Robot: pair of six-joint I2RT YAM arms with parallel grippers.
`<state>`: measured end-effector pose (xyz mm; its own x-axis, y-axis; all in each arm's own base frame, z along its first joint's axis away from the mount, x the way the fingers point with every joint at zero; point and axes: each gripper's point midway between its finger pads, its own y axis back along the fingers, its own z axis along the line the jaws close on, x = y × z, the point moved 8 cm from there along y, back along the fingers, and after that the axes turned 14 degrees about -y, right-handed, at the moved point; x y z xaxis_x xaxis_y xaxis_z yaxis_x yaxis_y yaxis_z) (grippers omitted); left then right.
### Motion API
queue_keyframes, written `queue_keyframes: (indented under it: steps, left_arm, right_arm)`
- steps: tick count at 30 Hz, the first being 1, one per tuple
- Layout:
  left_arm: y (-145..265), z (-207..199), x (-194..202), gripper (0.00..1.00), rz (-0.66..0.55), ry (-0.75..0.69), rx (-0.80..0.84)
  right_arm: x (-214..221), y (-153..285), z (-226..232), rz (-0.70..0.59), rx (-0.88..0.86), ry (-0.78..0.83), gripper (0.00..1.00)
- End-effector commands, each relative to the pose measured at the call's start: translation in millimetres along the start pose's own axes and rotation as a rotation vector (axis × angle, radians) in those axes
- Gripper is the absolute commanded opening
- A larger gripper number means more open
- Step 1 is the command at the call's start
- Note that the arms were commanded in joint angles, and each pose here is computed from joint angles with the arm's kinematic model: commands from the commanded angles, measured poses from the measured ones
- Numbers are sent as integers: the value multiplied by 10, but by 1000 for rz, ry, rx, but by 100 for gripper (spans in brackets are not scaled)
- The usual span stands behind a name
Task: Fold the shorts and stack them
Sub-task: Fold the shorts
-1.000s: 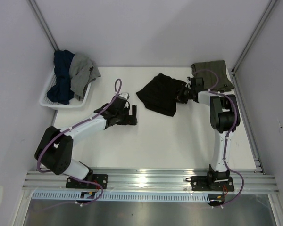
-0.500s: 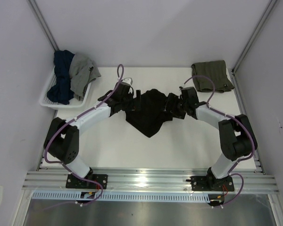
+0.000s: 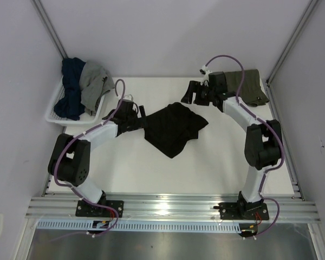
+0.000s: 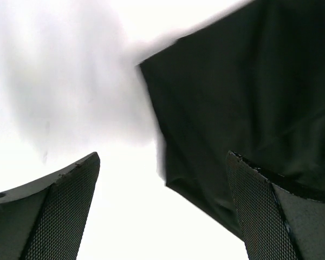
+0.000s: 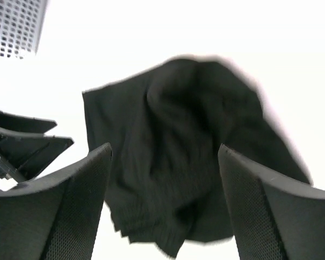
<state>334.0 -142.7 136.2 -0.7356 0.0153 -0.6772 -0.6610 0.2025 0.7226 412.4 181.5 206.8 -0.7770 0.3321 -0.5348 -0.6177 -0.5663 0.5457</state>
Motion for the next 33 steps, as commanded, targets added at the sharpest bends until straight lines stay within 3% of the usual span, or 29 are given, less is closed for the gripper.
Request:
queue_keyframes:
  steps: [1, 6, 12, 20, 26, 31, 33]
  left_arm:
    - [130, 36, -128, 99, -128, 111, 43]
    - [65, 105, -161, 99, -196, 188, 108]
    - [-131, 148, -153, 99, -177, 252, 162]
    - [-304, 130, -159, 99, -161, 277, 182]
    - [-404, 137, -147, 92, -160, 281, 179]
    - [-522, 149, -108, 84, -148, 284, 173]
    - [-560, 153, -70, 78, -152, 291, 177]
  right_arm:
    - [-133, -231, -29, 59, -89, 94, 80]
    - [-118, -530, -91, 143, -161, 89, 76]
    - [2, -733, -152, 209, -224, 50, 75]
    - [10, -807, -97, 200, -297, 56, 77]
    - [-36, -890, -68, 197, -324, 70, 76]
    - [-52, -1018, -83, 206, -344, 58, 68]
    - [-73, -1039, -68, 203, -355, 57, 57]
